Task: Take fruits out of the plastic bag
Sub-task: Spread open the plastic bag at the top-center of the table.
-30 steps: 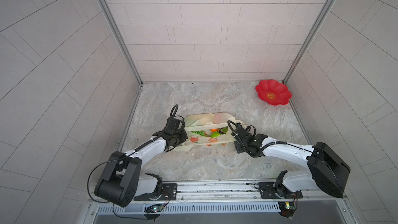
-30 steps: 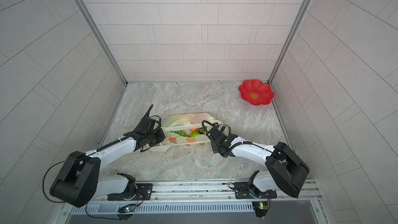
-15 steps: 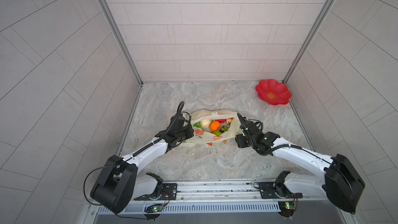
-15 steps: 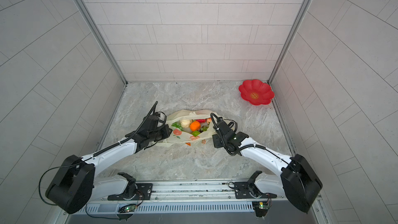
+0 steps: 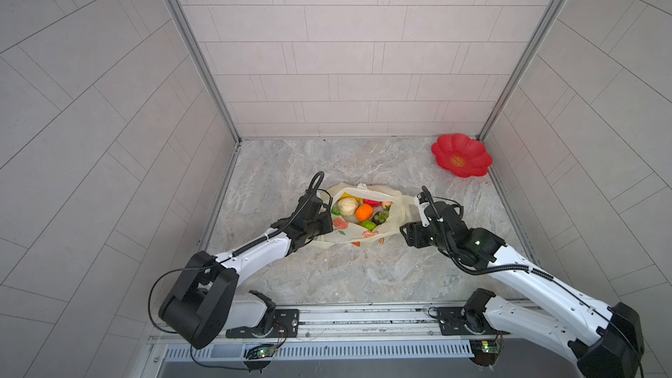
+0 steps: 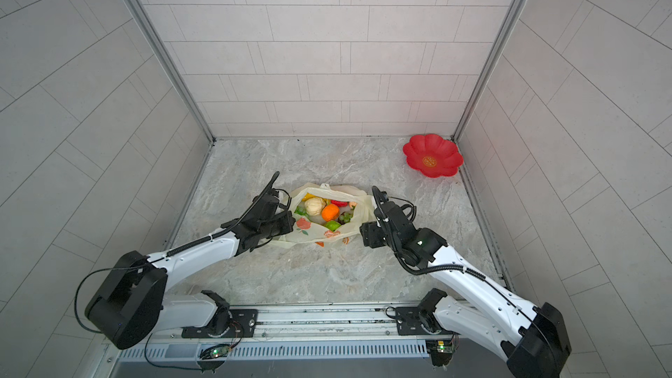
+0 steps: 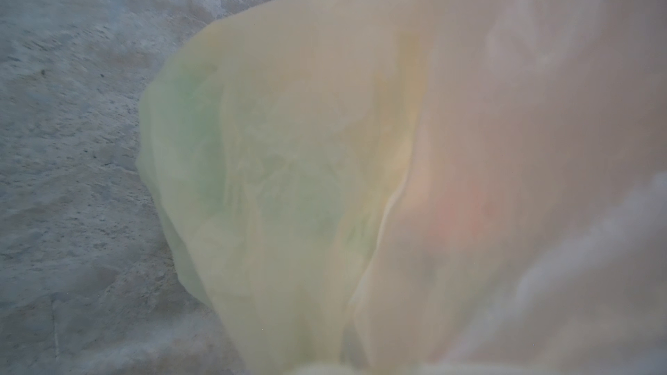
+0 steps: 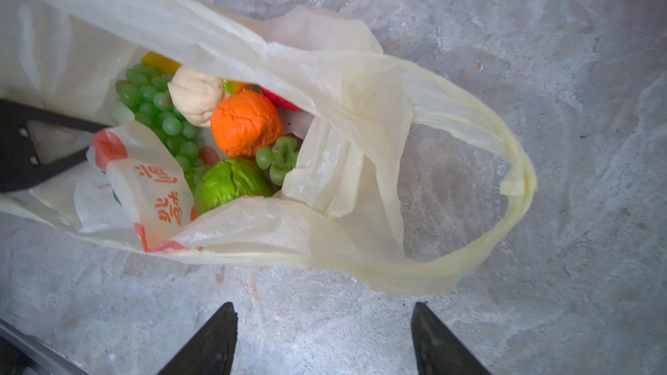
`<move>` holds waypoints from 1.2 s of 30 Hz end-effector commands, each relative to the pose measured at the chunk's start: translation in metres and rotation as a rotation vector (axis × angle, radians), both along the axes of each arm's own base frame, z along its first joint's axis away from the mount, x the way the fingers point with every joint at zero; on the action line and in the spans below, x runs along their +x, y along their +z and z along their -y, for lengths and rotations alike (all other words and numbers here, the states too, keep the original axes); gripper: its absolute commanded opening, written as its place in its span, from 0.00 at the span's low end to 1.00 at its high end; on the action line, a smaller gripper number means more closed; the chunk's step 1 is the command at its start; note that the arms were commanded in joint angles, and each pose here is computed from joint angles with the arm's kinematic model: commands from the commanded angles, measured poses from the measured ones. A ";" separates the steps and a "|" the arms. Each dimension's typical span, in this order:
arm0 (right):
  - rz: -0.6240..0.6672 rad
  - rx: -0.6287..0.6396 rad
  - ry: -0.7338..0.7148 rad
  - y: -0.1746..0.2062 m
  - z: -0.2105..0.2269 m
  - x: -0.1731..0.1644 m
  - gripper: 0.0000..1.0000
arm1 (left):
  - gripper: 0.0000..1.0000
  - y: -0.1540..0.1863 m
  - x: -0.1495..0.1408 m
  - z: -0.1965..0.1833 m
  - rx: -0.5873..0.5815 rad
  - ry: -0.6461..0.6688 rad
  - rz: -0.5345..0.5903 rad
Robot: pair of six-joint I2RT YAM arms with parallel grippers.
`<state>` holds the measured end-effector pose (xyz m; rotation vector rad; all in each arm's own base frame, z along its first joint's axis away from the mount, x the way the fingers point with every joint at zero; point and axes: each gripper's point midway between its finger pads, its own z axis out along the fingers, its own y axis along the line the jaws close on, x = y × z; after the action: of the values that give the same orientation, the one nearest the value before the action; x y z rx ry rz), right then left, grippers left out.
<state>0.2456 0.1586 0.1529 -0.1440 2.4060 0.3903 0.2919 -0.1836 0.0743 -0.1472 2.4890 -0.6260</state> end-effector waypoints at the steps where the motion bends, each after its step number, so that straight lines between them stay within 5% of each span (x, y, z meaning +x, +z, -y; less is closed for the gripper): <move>1: -0.015 0.056 -0.130 0.003 -0.010 0.029 0.74 | 0.00 0.008 -0.002 0.007 0.026 -0.043 0.025; 12: -0.109 -0.041 -0.288 -0.041 -0.009 0.087 0.67 | 0.00 0.005 -0.019 0.020 0.041 -0.137 0.041; 17: -0.143 -0.055 -0.277 -0.054 -0.018 0.110 0.40 | 0.00 0.005 -0.019 0.017 0.059 -0.134 0.050; 19: -0.144 -0.023 -0.255 -0.053 -0.021 0.115 0.23 | 0.00 0.005 -0.014 0.012 0.079 -0.109 0.053; 23: -0.109 0.091 -0.204 -0.037 -0.020 0.113 0.04 | 0.00 0.006 -0.002 0.002 0.075 -0.064 0.047; 32: -0.151 0.423 -0.192 -0.041 0.001 0.110 0.00 | 0.00 -0.024 0.000 -0.063 0.007 0.138 -0.065; 36: -0.156 0.449 -0.192 -0.044 -0.004 0.112 0.00 | 0.07 -0.030 -0.005 -0.052 -0.002 0.072 -0.106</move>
<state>0.3492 0.1510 0.0956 0.3330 2.4438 0.7669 0.2950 -0.1230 0.0492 -0.3094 2.5291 -0.5571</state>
